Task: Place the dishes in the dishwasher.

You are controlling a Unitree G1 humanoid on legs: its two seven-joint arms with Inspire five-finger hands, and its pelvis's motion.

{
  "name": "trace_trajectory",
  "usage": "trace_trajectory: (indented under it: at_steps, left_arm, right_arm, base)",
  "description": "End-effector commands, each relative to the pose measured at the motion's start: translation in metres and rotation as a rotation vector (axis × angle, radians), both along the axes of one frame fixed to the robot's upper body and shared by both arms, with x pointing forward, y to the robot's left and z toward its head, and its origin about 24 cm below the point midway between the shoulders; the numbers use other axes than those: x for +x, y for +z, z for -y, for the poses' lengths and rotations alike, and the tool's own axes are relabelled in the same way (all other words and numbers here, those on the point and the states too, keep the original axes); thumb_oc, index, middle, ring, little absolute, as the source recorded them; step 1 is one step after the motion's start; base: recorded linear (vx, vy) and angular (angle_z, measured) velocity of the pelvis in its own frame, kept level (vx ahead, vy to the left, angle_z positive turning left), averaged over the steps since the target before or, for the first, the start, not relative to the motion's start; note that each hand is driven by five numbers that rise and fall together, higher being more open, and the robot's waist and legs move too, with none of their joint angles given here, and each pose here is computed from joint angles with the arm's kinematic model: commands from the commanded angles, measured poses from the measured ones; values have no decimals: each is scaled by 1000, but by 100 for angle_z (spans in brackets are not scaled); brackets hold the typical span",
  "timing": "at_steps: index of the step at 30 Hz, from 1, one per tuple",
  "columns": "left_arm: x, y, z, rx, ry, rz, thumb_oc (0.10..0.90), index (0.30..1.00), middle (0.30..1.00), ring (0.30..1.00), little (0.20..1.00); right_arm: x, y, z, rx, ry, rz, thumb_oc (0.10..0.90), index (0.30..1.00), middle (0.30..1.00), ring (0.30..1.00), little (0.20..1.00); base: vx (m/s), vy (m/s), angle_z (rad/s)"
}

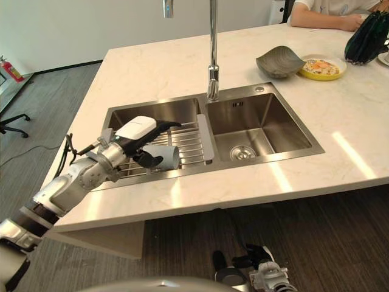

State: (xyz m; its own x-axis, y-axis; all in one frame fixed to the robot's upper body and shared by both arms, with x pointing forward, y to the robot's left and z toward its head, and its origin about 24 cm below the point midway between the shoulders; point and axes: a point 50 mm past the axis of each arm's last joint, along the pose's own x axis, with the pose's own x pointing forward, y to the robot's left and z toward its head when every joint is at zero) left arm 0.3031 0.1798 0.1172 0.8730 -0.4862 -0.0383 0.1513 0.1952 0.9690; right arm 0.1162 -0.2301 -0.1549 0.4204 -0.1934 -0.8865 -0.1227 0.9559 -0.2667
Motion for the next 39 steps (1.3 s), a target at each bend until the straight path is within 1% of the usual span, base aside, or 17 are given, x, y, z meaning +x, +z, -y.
trace_trajectory:
  at_steps: [1,13,16,20,22,25,27,28,29,32,34,35,36,37,39]
  left_arm:
    - [18,52,-4,44,-2,179,800,900,900,900,900]
    - [27,34,-1,81,15,73,800,900,900,900,900]
    - [33,26,6,123,7,57,800,900,900,900,900]
    - [35,23,9,135,0,47,800,900,900,900,900]
    - [39,8,12,173,15,4,800,900,900,900,900]
    - [42,-5,18,175,27,-38,800,900,900,900,900]
    - [45,-21,16,130,83,-106,800,900,900,900,900]
    - [47,-32,16,63,129,-167,800,900,900,900,900]
    - [48,-38,16,60,143,-189,800,900,900,900,900]
    - [49,-57,12,153,180,-246,800,900,900,900,900]
    - [49,-61,12,154,193,-259,800,900,900,900,900]
    - [49,-67,11,160,219,-271,422,333,333,333,333]
    - [49,-67,12,160,219,-271,400,300,300,300,300]
    - [49,-70,8,178,232,-271,400,300,300,300,300]
    - [53,-57,3,167,236,-200,400,300,300,300,300]
  right_arm:
    - [-8,-3,0,-1,14,-40,800,900,900,900,900]
    - [-9,-4,-2,24,29,-55,800,900,900,900,900]
    - [0,-1,1,16,27,-34,800,900,900,900,900]
    - [0,-1,1,12,36,-36,800,900,900,900,900]
    - [-1,-1,0,6,71,-44,800,900,900,900,900]
    - [1,-1,0,2,79,-45,800,900,900,900,900]
    - [2,-1,0,-1,86,-50,800,900,900,900,900]
    - [4,0,0,-2,92,-49,800,900,900,900,900]
    - [5,0,0,-7,95,-52,800,900,900,900,900]
    - [9,1,2,-15,113,-53,800,900,900,900,900]
    - [10,2,2,-18,116,-53,800,900,900,900,900]
    - [15,4,3,-22,118,-43,800,900,900,900,900]
    - [16,4,3,-22,117,-42,800,900,900,900,900]
    - [18,5,5,-25,116,-37,800,900,900,900,900]
    - [17,5,6,-29,115,-39,800,900,900,900,900]
  base:
    - [0,0,0]
    - [0,0,0]
    - [0,0,0]
    - [0,0,0]
    - [-11,9,-5]
    - [-7,-2,-10]
    - [0,0,0]
    - [0,0,0]
    - [0,0,0]
    - [0,0,0]
    - [0,0,0]
    - [0,0,0]
    - [0,0,0]
    - [0,0,0]
    - [0,0,0]
